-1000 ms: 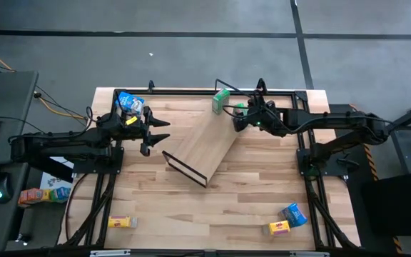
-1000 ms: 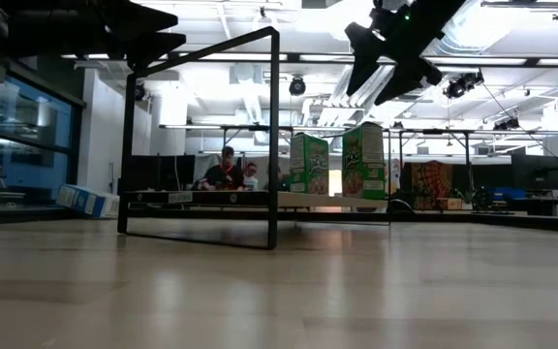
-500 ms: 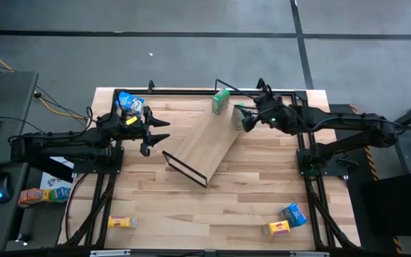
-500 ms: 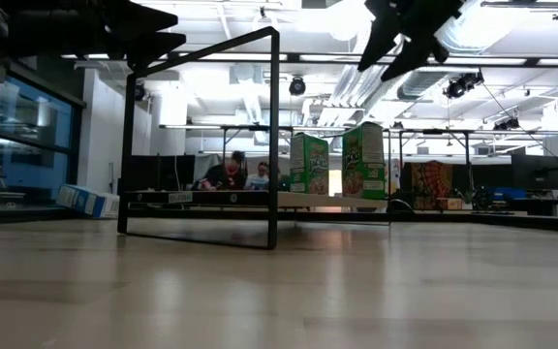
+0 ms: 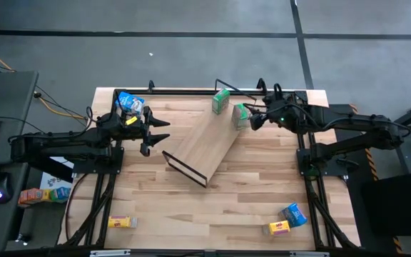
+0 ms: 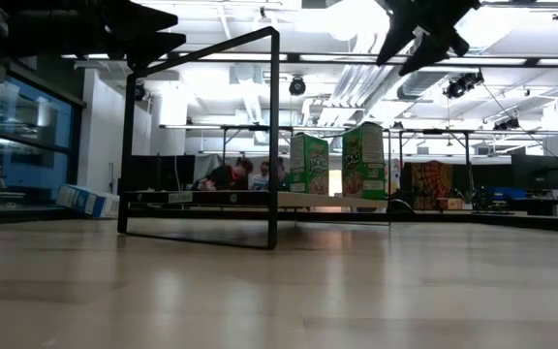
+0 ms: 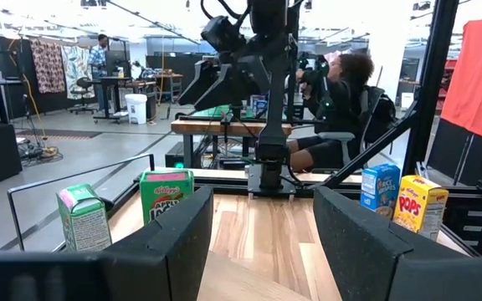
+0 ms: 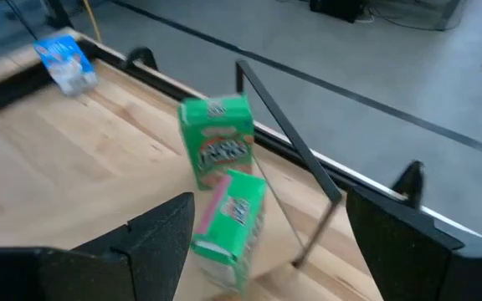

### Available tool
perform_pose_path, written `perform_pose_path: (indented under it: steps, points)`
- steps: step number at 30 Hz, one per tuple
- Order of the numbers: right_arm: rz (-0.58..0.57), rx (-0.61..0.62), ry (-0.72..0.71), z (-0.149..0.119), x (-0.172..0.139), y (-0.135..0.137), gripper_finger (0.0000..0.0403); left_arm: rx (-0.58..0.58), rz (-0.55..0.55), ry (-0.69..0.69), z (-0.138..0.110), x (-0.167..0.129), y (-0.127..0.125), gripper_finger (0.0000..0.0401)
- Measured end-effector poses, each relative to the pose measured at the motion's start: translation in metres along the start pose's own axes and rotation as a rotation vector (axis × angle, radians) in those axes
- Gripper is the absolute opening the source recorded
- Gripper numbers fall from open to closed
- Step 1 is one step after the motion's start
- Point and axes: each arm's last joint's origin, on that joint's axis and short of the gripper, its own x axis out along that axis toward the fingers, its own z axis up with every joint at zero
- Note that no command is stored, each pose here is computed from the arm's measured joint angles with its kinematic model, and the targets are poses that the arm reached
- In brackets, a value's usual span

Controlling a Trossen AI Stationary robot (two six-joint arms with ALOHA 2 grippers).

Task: Stack cereal on shelf
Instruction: Put the green cereal box aligned with the other green cereal box on the shelf

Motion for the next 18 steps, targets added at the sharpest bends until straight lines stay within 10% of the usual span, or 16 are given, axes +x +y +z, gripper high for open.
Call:
perform_pose_path:
  steps: [18]
  points:
    - [-0.152, -0.121, 0.233, -0.058, 0.0, -0.01, 0.0302, -0.018, 0.0, 0.0, 0.0, 0.0, 0.0, 0.0198]
